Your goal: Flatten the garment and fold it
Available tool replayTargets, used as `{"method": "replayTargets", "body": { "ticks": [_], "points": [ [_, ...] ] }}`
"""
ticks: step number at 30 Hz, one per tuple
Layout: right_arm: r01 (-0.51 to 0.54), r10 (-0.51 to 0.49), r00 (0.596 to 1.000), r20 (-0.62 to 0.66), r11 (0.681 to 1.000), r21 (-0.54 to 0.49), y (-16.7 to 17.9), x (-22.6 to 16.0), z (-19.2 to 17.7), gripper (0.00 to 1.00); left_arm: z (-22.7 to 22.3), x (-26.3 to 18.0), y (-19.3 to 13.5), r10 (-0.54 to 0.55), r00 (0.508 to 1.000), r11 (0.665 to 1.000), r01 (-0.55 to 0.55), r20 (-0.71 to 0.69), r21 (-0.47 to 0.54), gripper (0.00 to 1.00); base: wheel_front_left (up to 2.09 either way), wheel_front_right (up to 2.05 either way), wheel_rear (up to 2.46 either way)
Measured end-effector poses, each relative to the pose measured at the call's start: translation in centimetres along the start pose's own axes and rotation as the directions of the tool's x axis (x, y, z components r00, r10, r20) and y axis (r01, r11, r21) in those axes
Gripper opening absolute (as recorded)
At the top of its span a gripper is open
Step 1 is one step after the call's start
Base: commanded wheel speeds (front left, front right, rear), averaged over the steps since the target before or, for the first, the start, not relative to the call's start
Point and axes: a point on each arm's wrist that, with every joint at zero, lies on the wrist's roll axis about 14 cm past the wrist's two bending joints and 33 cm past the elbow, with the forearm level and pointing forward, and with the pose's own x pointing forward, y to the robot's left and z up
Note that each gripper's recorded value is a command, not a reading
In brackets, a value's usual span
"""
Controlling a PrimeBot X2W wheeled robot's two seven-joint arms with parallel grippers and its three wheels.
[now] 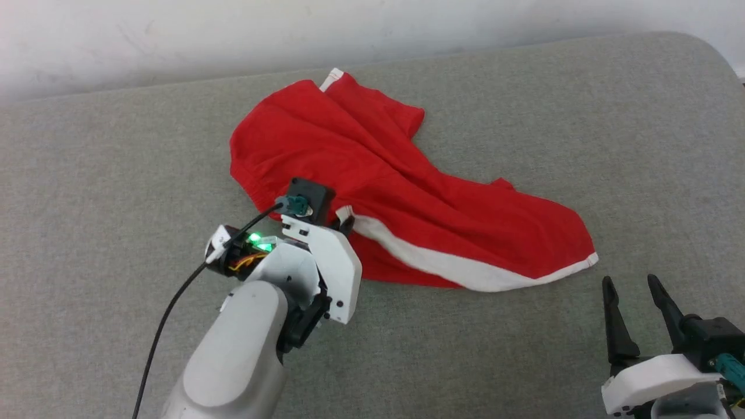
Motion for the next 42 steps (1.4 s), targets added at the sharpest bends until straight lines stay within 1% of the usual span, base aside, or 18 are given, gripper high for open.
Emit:
{"method": "replayTargets", "body": {
  "ticks": [4, 10, 12, 14, 16, 19, 25, 33, 34, 35, 36, 39, 42],
  "points": [
    [-0.021, 0.021, 0.999, -0.037, 1.0, -0.003, 0.6, 0.3, -0.4, 1.0, 1.7, -1.1, -0.1, -0.008, 0.994, 1.0, 0.008, 0.105, -0.001, 0.0, 0.0, 0.0, 0.0],
    [-0.059, 0.055, 0.98, -0.19, 0.998, -0.015, 0.4, 0.7, -1.8, 1.0, 0.2, -3.5, -0.3, -0.005, 0.99, 1.0, 0.007, 0.139, -0.013, 0.0, 0.0, 0.0, 0.0],
    [-0.08, 0.073, 0.97, -0.232, 0.997, -0.023, 0.5, 1.2, -1.9, 1.0, -0.1, -4.3, -0.4, -0.006, 0.988, 1.0, 0.008, 0.152, -0.017, 0.0, 0.0, 0.0, 0.0],
    [-0.09, 0.085, 0.962, -0.26, 0.996, -0.009, 0.6, 1.9, -1.7, 1.0, -0.4, -4.9, -0.5, -0.002, 0.987, 1.0, 0.005, 0.162, -0.02, 0.0, 0.0, 0.0, 0.0],
    [-0.112, 0.106, 0.953, -0.283, 0.994, -0.007, 1.1, 2.7, -1.4, 1.0, -0.7, -5.4, -0.6, 0.0, 0.986, 1.0, 0.004, 0.167, -0.025, 0.0, 0.0, 0.0, 0.0],
    [-0.125, 0.112, 0.937, -0.332, 0.992, -0.017, 1.1, 3.7, -1.6, 1.0, -1.3, -5.9, -0.7, 0.0, 0.986, 0.999, 0.005, 0.169, -0.031, 0.0, 0.0, 0.0, 0.0],
    [-0.133, 0.101, 0.881, -0.462, 0.99, -0.036, 1.0, 4.2, -4.2, 1.0, -1.9, -6.3, -0.5, 0.013, 0.986, 0.999, -0.006, 0.164, -0.042, 0.0, 0.0, 0.0, 0.0],
    [-0.185, 0.126, 0.857, -0.499, 0.98, -0.07, 2.0, 5.2, -5.0, 1.0, -2.6, -6.0, -0.5, 0.013, 0.989, 0.998, -0.005, 0.15, -0.056, 0.0, 0.0, 0.0, 0.0],
    [-0.193, 0.128, 0.853, -0.505, 0.978, -0.077, 2.1, 5.3, -5.1, 0.58, -2.8, -6.0, -0.5, 0.013, 0.989, 0.998, -0.005, 0.146, -0.056, 0.0, 0.0, 0.0, 0.0],
    [-0.199, 0.131, 0.849, -0.512, 0.977, -0.081, 2.1, 5.3, -5.1, 0.22, -2.9, -6.0, -0.5, 0.013, 0.99, 0.998, -0.005, 0.143, -0.056, 0.0, 0.0, 0.0, 0.0],
    [-0.203, 0.133, 0.846, -0.517, 0.976, -0.081, 2.2, 5.2, -5.2, 0.0, -2.9, -6.0, -0.5, 0.012, 0.99, 0.998, -0.004, 0.141, -0.055, 0.0, 0.0, 0.0, 0.0],
    [-0.215, 0.147, 0.842, -0.518, 0.974, -0.074, 2.7, 5.1, -5.2, 0.0, -2.9, -6.1, -0.4, 0.014, 0.989, 0.999, -0.007, 0.145, -0.048, 0.0, 0.0, 0.0, 0.0],
    [-0.211, 0.149, 0.848, -0.508, 0.975, -0.067, 2.6, 5.0, -4.7, 0.0, -2.8, -6.6, -0.4, 0.016, 0.988, 0.999, -0.01, 0.153, -0.041, 0.0, 0.0, 0.0, 0.0]
  ]
}}
